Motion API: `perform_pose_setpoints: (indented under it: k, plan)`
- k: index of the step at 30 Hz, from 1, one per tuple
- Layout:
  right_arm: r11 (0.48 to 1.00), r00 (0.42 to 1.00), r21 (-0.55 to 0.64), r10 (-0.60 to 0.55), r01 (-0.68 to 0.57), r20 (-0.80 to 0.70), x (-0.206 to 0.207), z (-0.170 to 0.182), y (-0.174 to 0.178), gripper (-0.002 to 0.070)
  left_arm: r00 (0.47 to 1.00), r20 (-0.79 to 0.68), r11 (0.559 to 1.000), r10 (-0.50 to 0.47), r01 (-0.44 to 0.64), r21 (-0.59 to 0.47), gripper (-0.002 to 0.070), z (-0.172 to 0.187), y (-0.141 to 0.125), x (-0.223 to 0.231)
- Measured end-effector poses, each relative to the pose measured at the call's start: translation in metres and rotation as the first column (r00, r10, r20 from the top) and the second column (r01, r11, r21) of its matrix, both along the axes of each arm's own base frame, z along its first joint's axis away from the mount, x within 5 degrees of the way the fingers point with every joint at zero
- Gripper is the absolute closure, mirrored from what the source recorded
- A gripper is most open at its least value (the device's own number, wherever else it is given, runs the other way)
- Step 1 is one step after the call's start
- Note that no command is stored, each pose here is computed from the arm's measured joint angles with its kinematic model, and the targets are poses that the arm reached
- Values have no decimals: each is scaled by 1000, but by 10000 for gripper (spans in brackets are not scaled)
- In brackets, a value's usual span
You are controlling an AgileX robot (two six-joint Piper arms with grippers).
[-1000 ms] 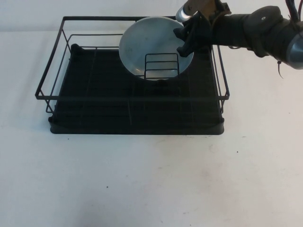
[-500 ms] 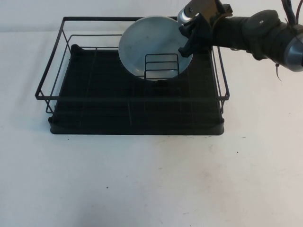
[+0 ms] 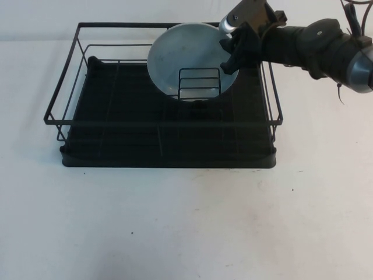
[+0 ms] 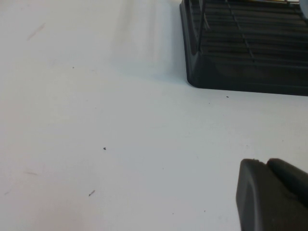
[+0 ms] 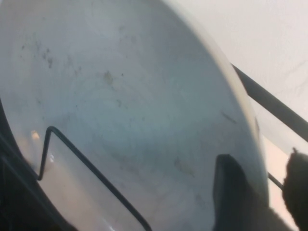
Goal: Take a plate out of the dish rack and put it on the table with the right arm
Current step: Grasp the plate from the shelf
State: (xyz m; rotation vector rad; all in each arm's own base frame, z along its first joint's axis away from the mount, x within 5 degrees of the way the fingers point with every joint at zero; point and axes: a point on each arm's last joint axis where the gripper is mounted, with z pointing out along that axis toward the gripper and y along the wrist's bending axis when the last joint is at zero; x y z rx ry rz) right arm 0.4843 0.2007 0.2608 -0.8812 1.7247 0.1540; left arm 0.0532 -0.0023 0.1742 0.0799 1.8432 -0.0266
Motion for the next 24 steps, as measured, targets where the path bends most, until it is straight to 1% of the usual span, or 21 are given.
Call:
perform_pose_setpoints:
  k: [3,8,18,24]
  plan:
    - [1000,1000,2,-6,6,3,0,0,0,442,1000,0,1000,0,0,0,679,0,0,0]
    - [1000,1000,1,-16,16,8,1,0,-1,431,1000,0,1000,0,0,0,679,0,0,0]
    - [999,999,-5,-35,35,1,5,-10,-1,430,1000,0,1000,0,0,0,679,0,0,0]
    - [999,999,24,-45,45,-11,5,-9,-1,442,1000,0,1000,0,0,0,679,0,0,0]
